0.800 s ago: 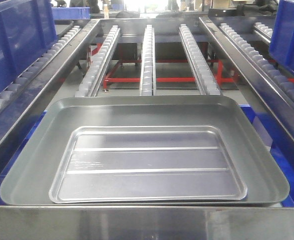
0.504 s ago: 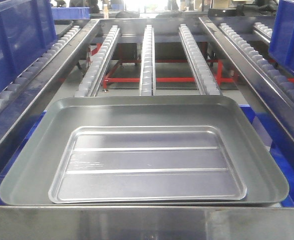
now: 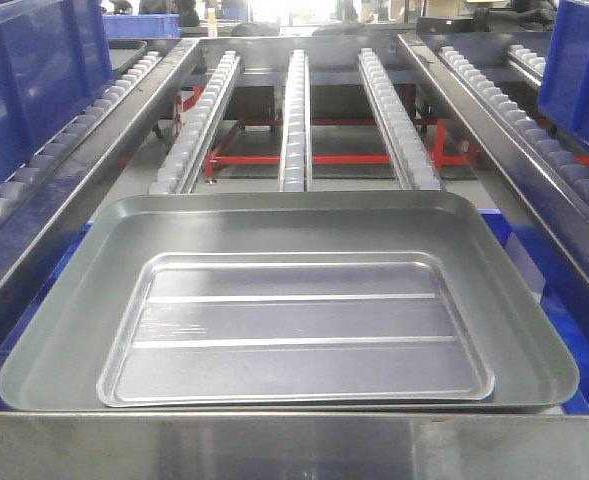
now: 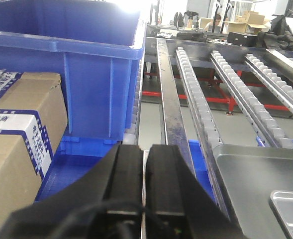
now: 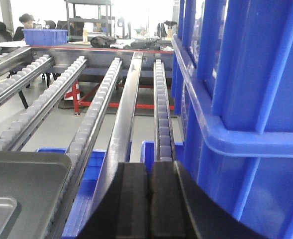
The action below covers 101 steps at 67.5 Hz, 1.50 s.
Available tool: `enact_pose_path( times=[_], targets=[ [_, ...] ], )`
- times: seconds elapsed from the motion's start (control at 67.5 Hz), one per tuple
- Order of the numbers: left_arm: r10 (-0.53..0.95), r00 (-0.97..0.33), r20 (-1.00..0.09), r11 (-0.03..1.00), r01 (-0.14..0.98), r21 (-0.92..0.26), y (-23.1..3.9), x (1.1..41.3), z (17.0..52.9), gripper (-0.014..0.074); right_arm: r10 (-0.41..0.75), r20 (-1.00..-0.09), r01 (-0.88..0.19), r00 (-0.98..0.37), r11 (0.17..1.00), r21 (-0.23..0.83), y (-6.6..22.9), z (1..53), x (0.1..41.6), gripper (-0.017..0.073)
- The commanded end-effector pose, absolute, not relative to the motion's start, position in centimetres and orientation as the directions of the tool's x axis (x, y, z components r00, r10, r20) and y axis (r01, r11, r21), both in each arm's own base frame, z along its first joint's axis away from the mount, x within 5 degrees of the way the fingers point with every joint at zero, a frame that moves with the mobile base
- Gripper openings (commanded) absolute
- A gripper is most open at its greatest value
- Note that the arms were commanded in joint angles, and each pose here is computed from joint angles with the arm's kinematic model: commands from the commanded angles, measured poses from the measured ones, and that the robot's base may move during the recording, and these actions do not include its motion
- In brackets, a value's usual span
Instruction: Grab silver tray and place in blue box
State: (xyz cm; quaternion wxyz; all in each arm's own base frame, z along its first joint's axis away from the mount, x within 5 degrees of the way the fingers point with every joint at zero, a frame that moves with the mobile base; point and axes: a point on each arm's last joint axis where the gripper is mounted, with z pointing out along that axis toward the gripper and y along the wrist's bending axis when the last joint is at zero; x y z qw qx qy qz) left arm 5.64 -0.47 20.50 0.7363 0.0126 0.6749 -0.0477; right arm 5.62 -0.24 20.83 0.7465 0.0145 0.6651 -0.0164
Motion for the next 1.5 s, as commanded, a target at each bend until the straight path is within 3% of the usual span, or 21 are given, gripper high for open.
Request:
enact_pose_path(
  times=[0.0, 0.104, 0.222, 0.326, 0.548, 0.667, 0.845, 1.008, 1.097, 1.274, 1.482],
  targets=[
    [-0.064, 0.168, -0.984, 0.994, 0.093, -0.049, -0.5, 5.5, 20.8, 0.0001, -0.016, -0.967, 0.046, 0.254, 0.999, -0.004, -0.2, 22.5, 5.1, 0.0050],
    [-0.063, 0.155, -0.986, 0.995, 0.092, -0.049, -0.5, 5.5, 21.0, 0.0001, -0.008, -0.971, 0.045, 0.238, 0.999, 0.002, -0.2, 22.4, 5.2, 0.0050],
    [-0.060, 0.041, -0.997, 0.995, 0.087, -0.056, -0.4, 5.4, 22.3, 0.0001, 0.140, -0.977, 0.026, 0.162, 0.989, 0.146, -0.2, 23.2, 5.0, 0.0050],
    [-0.067, -0.004, -0.998, 0.993, 0.094, -0.067, -0.5, 5.6, 24.0, 0.0001, 0.182, -0.979, 0.034, 0.086, 0.982, 0.186, -0.3, 24.3, 5.0, 0.0050],
    [0.021, -0.323, -0.946, 0.989, 0.144, -0.028, -1.2, 7.5, 27.4, 0.0001, 0.203, -0.962, 0.085, -0.184, 0.978, 0.191, -0.3, 25.8, 7.2, 0.0050],
    [0.091, -0.436, -0.895, 0.982, 0.188, 0.009, -1.8, 9.7, 28.4, 0.0001, 0.220, -0.889, 0.127, -0.402, 0.975, 0.183, -0.4, 26.1, 8.9, 0.0050],
    [0.063, -0.553, -0.831, 0.981, 0.189, -0.051, -2.6, 11.9, 27.8, 0.0001, 0.223, -0.673, 0.181, -0.705, 0.974, 0.134, -0.5, 25.4, 11.4, 0.0050],
    [-0.027, -0.657, -0.753, 0.970, 0.164, -0.178, -3.4, 12.9, 26.6, 0.0001, 0.254, -0.581, 0.203, -0.774, 0.967, 0.153, -0.3, 24.5, 12.6, 0.0050],
    [-0.074, -0.670, -0.739, 0.962, 0.148, -0.230, -3.7, 13.4, 26.4, 0.0001, 0.265, -0.582, 0.206, -0.769, 0.964, 0.167, -0.3, 24.3, 13.0, 0.0050],
    [-0.087, -0.706, -0.703, 0.959, 0.130, -0.250, -3.9, 13.9, 25.9, 0.0001, 0.264, -0.545, 0.211, -0.796, 0.964, 0.159, -0.3, 24.0, 13.3, 0.0053],
    [-0.094, -0.757, -0.647, 0.957, 0.110, -0.268, -4.3, 15.0, 26.6, -0.0006, 0.257, -0.567, 0.199, -0.783, 0.966, 0.163, -0.2, 26.1, 13.8, 0.0055]
  ],
)
